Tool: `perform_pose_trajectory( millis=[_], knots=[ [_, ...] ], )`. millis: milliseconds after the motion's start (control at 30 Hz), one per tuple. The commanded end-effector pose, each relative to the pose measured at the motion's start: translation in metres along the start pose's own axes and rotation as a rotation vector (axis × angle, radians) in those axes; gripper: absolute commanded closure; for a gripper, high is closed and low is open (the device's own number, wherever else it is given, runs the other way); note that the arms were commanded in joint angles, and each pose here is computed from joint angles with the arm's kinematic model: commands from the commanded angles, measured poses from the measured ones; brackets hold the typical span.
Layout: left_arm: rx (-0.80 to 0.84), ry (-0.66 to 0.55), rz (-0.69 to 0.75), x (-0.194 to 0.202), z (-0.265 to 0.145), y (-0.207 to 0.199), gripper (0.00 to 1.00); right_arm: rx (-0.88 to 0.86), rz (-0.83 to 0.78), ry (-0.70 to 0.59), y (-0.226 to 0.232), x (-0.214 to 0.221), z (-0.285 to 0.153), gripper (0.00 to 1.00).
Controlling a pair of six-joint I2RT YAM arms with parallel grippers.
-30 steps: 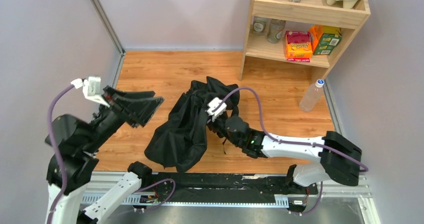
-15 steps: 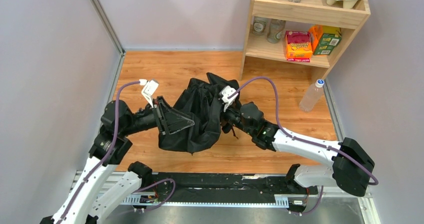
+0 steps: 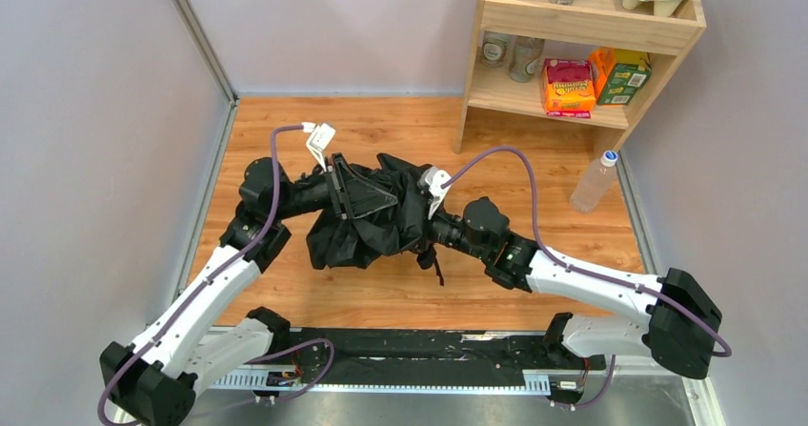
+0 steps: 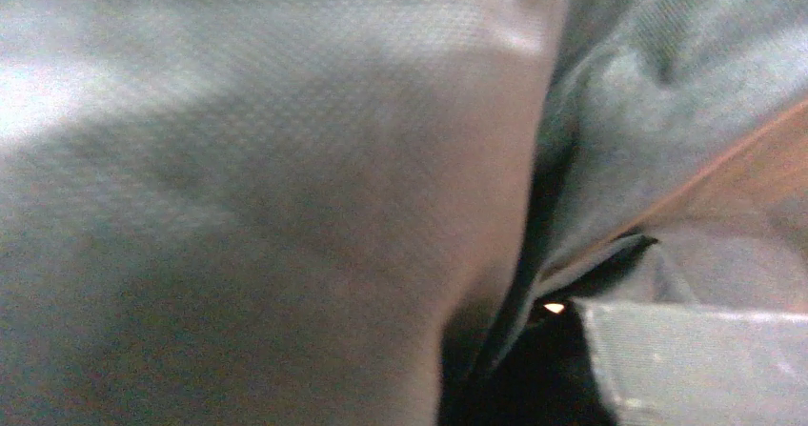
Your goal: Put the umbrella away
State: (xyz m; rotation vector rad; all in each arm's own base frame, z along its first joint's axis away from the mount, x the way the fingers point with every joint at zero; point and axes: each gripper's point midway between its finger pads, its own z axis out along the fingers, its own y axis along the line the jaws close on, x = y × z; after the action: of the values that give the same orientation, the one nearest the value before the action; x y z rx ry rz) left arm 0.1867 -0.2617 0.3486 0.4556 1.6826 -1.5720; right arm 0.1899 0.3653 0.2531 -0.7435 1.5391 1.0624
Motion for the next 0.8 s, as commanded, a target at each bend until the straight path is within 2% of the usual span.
perform_pose_trajectory(
  millis=[0,100,200,300,400,433,533,667,733,767],
  knots=[
    [0.002,-0.033,0.115,-0.007,-0.013,-0.018,0.50,-0.244,-0.079,-0.197,0.054,-0.067,-0.014,1.00],
    [-0.086,-0.039,0.178,0.001,-0.048,-0.040,0.37,-0.277,-0.083,-0.172,0.047,-0.058,-0.026,1.00],
    [-0.212,-0.117,0.206,-0.004,-0.079,-0.049,0.28,-0.296,-0.137,-0.172,0.049,-0.054,-0.039,1.00],
    [-0.318,-0.205,0.166,-0.003,-0.102,-0.044,0.28,-0.338,-0.180,-0.169,0.056,-0.056,-0.046,1.00],
    [-0.388,-0.261,0.136,-0.007,-0.108,-0.031,0.28,-0.346,-0.194,-0.155,0.057,-0.056,-0.046,1.00],
    [-0.374,-0.276,0.139,-0.011,-0.105,-0.031,0.27,-0.352,-0.192,-0.149,0.058,-0.056,-0.045,1.00],
    [-0.238,-0.219,0.161,-0.010,-0.081,-0.039,0.27,-0.362,-0.177,-0.139,0.059,-0.057,-0.040,1.00],
    [-0.230,-0.177,0.148,-0.013,-0.066,-0.030,0.27,-0.386,-0.166,-0.134,0.062,-0.058,-0.033,1.00],
    [-0.132,-0.182,0.176,-0.018,-0.057,-0.042,0.27,-0.394,-0.156,-0.123,0.063,-0.057,-0.029,1.00],
    [-0.112,-0.158,0.135,-0.011,-0.052,-0.038,0.27,-0.396,-0.153,-0.121,0.063,-0.057,-0.027,1.00]
  ],
)
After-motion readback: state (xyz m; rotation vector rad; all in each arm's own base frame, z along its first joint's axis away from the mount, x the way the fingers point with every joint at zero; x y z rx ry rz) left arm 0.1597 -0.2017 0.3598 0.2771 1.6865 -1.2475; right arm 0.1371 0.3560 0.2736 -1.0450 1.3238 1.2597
